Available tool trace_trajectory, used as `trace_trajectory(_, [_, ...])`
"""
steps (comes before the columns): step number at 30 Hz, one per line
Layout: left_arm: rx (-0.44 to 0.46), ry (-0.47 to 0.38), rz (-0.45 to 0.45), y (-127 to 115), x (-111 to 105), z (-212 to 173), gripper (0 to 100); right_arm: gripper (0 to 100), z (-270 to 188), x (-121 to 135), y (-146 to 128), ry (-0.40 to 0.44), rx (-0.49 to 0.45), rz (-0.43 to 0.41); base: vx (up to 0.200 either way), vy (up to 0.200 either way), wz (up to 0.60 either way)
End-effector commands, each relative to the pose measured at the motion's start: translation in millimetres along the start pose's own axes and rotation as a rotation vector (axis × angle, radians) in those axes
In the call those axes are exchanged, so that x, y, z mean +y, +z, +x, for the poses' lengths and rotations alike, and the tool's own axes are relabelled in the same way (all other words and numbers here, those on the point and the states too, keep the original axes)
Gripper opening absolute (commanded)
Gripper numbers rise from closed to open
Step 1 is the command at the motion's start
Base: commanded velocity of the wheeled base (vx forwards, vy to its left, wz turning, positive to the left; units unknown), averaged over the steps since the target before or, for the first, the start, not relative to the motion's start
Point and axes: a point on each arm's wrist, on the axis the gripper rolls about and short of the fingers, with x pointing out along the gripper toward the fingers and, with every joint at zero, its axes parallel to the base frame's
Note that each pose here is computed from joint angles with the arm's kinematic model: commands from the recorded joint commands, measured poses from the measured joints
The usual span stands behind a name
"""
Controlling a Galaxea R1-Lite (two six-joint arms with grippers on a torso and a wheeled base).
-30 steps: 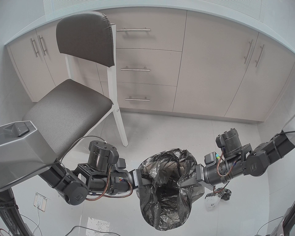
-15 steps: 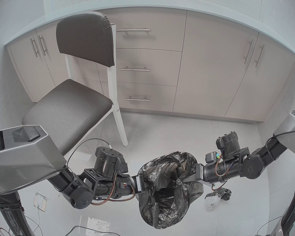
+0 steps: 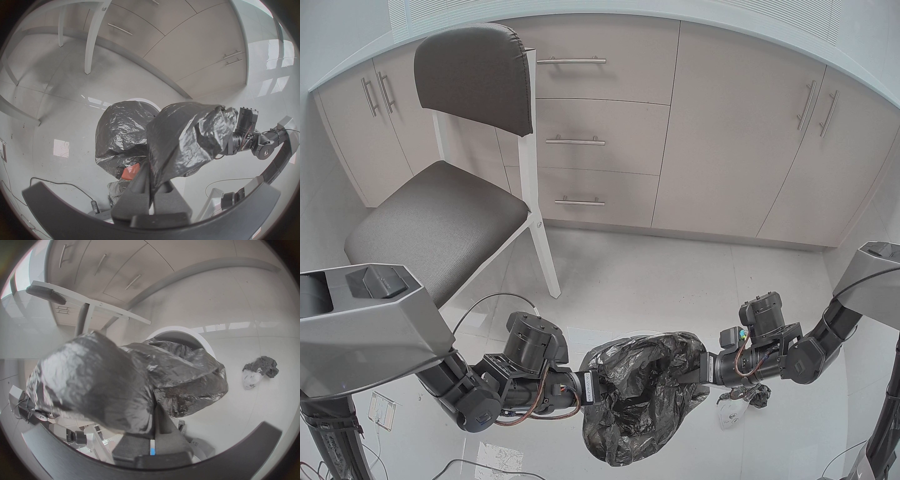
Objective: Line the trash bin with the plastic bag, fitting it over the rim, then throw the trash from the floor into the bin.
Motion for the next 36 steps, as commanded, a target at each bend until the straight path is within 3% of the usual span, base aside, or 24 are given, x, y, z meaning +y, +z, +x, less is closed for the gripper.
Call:
trace_trajectory(1, [0.027,0.02,0.002,-7,5,7,0,0,3,-8,-11,-0.038,0.019,0.016,0.0,0.0,0.0])
trace_trajectory(8, [0.04,0.044,-0.004,-11,11,12,0,0,15,-22,-24,-0.181,-0.066,-0.026,0.0,0.0,0.0])
trace_trajectory(12, [0.043,0.045,-0.003,-11,12,13,0,0,17,-24,-25,-0.2,-0.07,-0.026,0.0,0.0,0.0])
trace_trajectory(17, [0.04,0.044,0.0,-13,15,16,0,0,20,-34,-29,-0.317,-0.097,-0.014,0.0,0.0,0.0])
trace_trajectory(26, [0.031,0.039,0.018,-16,18,20,0,0,21,-37,-29,-0.369,-0.122,-0.012,0.0,0.0,0.0])
trace_trajectory(28, [0.004,0.033,0.014,-11,18,24,0,0,24,-42,-26,-0.41,-0.148,-0.01,0.0,0.0,0.0])
trace_trajectory(36, [-0.111,-0.036,-0.025,22,6,32,0,0,24,-50,-19,-0.439,-0.161,-0.036,0.0,0.0,0.0])
